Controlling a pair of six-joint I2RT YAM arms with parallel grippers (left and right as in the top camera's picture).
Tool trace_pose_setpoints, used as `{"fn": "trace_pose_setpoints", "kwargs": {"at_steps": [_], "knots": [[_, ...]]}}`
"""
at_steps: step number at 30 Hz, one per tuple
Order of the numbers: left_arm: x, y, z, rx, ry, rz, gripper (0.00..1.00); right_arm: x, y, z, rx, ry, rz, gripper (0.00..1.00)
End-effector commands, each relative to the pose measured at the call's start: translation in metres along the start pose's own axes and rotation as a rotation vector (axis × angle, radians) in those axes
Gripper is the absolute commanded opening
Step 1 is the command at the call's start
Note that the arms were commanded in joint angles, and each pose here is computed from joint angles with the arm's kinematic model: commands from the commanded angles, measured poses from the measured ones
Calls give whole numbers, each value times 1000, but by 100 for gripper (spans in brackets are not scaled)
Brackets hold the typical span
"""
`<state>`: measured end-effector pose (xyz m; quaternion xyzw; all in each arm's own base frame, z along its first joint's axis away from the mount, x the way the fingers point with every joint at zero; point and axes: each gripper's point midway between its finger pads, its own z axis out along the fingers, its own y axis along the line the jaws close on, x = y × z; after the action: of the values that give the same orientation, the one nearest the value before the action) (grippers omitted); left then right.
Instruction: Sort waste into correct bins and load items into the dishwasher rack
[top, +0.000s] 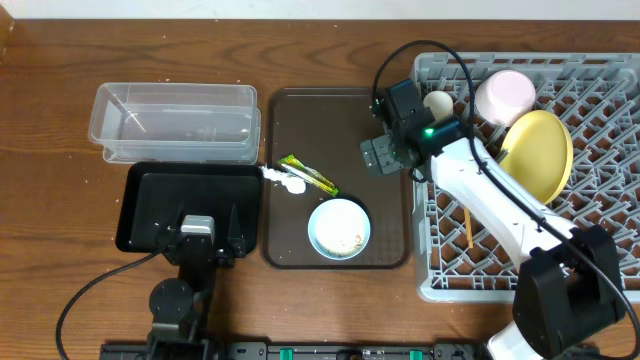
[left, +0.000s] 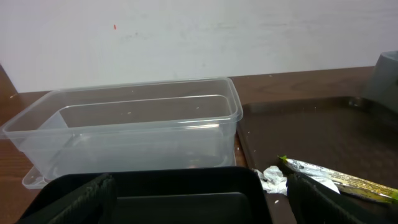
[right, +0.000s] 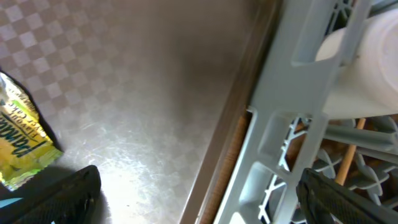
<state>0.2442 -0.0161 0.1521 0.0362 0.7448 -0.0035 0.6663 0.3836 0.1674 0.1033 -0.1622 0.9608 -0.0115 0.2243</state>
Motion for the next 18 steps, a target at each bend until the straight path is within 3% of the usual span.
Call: {"fn": "trace_pose_setpoints", "kwargs": {"at_steps": [1,13,18], "knots": [[18,3,1,-21,55,10,90,-3,-3,-3,4,-12,20,99],[10,4,1,-24,23,7,90,-2,1,-4,-1,-12,11,99],[-29,-7,-5,52,-79,-159,90,-2,1,-4,-1,-13,11,99]]}}
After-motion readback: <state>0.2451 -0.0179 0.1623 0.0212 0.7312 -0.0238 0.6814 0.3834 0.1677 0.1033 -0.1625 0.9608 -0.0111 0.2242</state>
